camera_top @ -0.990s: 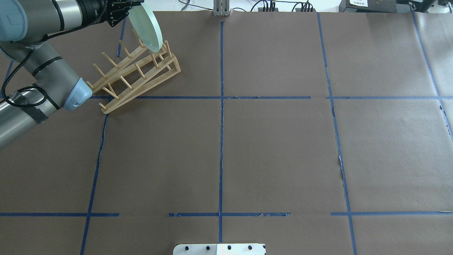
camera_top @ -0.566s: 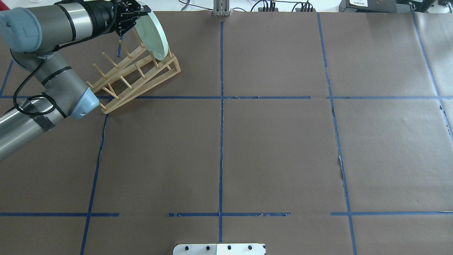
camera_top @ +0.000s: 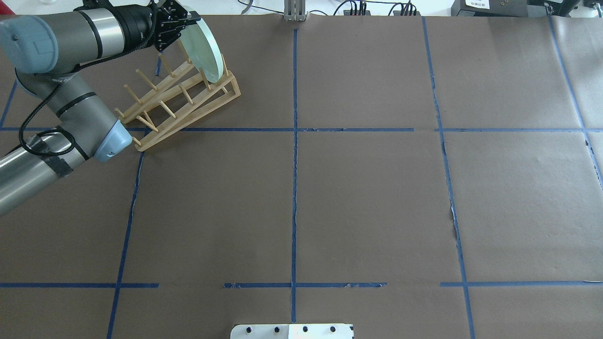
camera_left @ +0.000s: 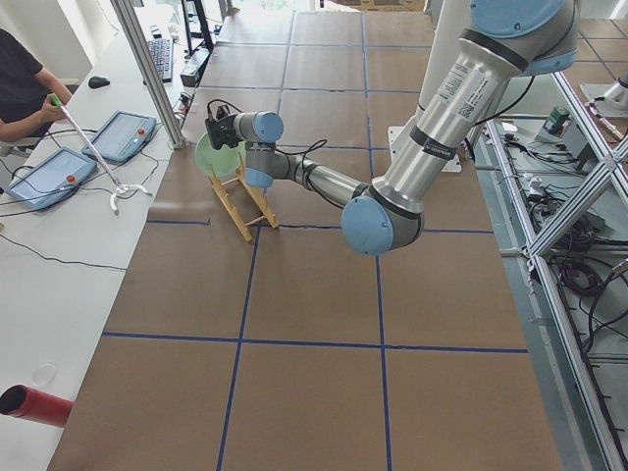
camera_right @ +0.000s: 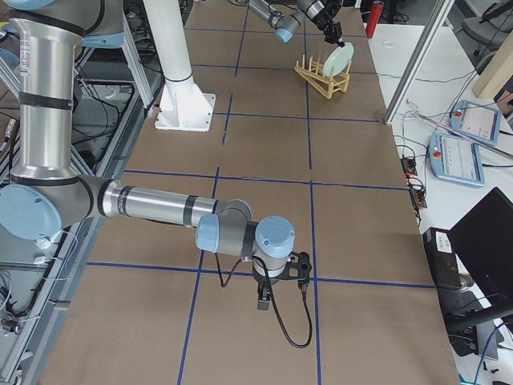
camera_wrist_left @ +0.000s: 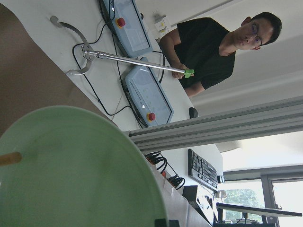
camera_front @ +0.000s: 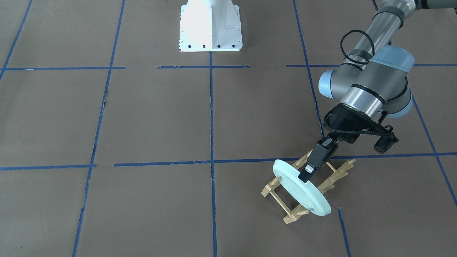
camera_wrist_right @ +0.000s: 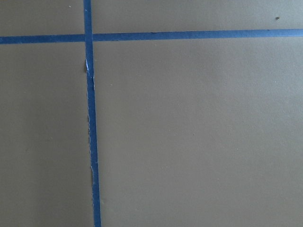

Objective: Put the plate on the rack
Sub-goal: 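Lower the upright plate into a slot of the wooden rack, then open the left gripper and withdraw it from the plate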

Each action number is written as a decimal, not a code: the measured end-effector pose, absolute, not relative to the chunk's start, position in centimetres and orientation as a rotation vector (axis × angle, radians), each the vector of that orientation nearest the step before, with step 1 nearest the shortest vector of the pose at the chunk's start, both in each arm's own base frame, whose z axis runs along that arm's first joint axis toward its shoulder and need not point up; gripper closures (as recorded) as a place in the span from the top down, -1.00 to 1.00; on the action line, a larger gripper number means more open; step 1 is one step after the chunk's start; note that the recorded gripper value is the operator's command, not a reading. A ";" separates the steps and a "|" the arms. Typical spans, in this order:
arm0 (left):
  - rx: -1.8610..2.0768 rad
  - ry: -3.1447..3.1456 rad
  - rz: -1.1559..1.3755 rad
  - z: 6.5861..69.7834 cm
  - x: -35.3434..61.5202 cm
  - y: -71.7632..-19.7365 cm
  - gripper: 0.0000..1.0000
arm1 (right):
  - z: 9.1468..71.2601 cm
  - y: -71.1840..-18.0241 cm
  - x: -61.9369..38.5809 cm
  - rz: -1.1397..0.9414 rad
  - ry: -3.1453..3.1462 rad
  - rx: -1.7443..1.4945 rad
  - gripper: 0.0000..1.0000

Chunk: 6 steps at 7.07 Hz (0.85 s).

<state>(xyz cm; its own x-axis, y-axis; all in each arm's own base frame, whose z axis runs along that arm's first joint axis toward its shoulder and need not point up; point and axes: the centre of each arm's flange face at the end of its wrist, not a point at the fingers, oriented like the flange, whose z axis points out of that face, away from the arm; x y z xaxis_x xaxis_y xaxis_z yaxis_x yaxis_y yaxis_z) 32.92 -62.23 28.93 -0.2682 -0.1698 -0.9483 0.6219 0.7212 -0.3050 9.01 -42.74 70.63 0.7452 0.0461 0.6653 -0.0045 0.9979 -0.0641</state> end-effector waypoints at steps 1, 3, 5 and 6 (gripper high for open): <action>0.380 1.676 -0.777 28.8 32.9 -62.2 1.00 | 70.6 -42.7 9.0 0.028 -0.730 -0.060 1.00; 0.433 1.667 -0.768 28.2 30.7 -62.3 1.00 | 70.6 -42.7 9.0 0.028 -0.730 -0.060 1.00; 0.491 1.454 -0.697 33.4 27.1 -62.3 1.00 | 70.6 -42.7 9.0 0.028 -0.730 -0.060 1.00; 0.495 1.305 -0.602 37.5 26.1 -62.0 1.00 | 70.6 -42.7 9.0 0.028 -0.730 -0.060 1.00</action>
<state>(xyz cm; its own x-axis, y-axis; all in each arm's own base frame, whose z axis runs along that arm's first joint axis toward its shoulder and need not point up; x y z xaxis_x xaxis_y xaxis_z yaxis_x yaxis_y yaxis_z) 26.09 -61.97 37.47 0.1514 -0.1301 -0.9799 0.6605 0.7508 0.0023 9.01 -42.74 70.64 0.7452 0.0463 0.6653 -0.0045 0.9979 -0.0644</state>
